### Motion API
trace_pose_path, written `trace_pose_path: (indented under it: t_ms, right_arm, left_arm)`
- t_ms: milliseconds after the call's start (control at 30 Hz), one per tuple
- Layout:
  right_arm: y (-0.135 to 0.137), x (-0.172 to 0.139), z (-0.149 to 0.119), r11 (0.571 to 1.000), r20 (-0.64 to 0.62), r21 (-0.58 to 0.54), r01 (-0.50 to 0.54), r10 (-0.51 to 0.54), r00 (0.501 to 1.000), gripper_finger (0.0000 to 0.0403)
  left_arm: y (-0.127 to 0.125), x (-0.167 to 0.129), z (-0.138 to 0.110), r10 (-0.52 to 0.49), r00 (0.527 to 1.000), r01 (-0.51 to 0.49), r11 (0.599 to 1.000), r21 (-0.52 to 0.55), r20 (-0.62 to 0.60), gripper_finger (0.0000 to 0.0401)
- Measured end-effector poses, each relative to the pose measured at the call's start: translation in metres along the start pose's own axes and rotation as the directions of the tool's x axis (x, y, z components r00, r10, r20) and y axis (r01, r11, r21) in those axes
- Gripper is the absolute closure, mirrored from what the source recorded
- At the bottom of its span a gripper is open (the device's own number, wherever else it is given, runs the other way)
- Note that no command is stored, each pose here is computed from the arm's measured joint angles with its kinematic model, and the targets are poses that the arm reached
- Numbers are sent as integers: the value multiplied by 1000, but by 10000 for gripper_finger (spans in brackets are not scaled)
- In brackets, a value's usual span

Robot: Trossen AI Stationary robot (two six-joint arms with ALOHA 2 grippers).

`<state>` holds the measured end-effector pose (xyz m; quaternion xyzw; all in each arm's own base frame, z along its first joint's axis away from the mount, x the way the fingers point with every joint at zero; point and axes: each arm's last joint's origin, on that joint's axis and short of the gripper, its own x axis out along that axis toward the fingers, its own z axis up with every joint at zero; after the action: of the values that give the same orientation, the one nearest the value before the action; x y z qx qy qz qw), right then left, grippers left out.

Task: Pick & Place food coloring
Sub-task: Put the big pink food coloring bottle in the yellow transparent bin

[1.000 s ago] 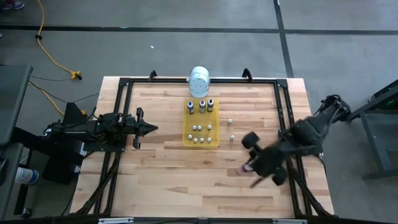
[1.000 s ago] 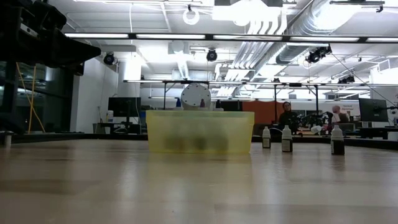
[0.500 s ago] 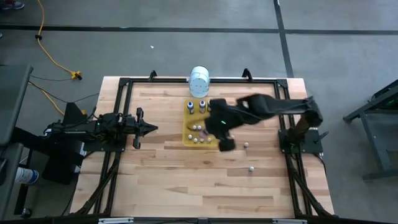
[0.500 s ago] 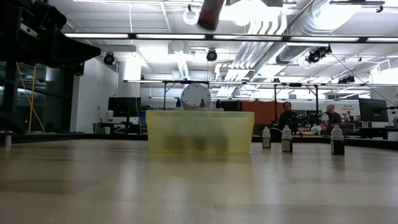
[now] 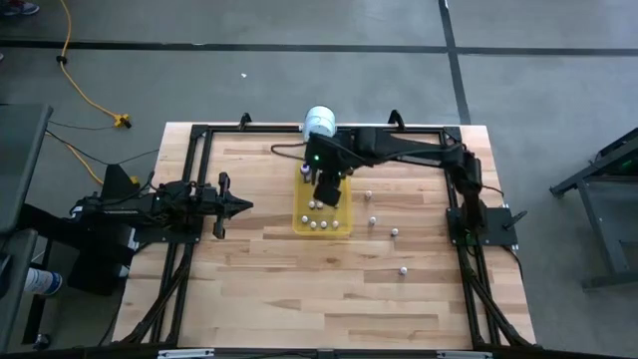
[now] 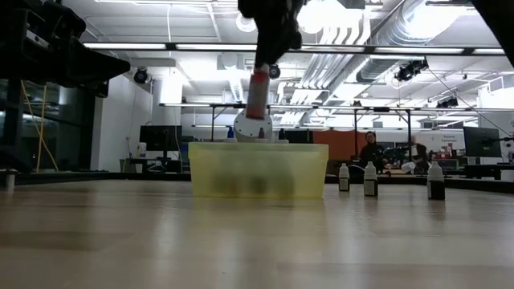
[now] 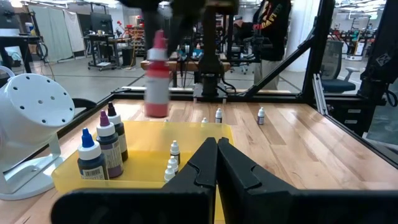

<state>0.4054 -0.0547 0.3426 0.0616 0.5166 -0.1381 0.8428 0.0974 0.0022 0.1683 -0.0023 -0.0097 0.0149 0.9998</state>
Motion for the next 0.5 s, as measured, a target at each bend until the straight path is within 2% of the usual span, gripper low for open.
trace_pose_path:
  t_ms: [267,367,500]
  right_arm:
    - [-33,30,-9,992,-130,101,74,-61,990,289]
    - [-38,44,-16,990,-179,105,89,-69,981,289]
    - [-40,60,-22,990,-185,111,90,-68,980,289]
  left_arm:
    - [0,0,0,0,1000,0,1000,0,0,401]
    - [0,0,0,0,1000,0,1000,0,0,401]
    - [0,0,0,0,1000,0,1000,0,0,401]
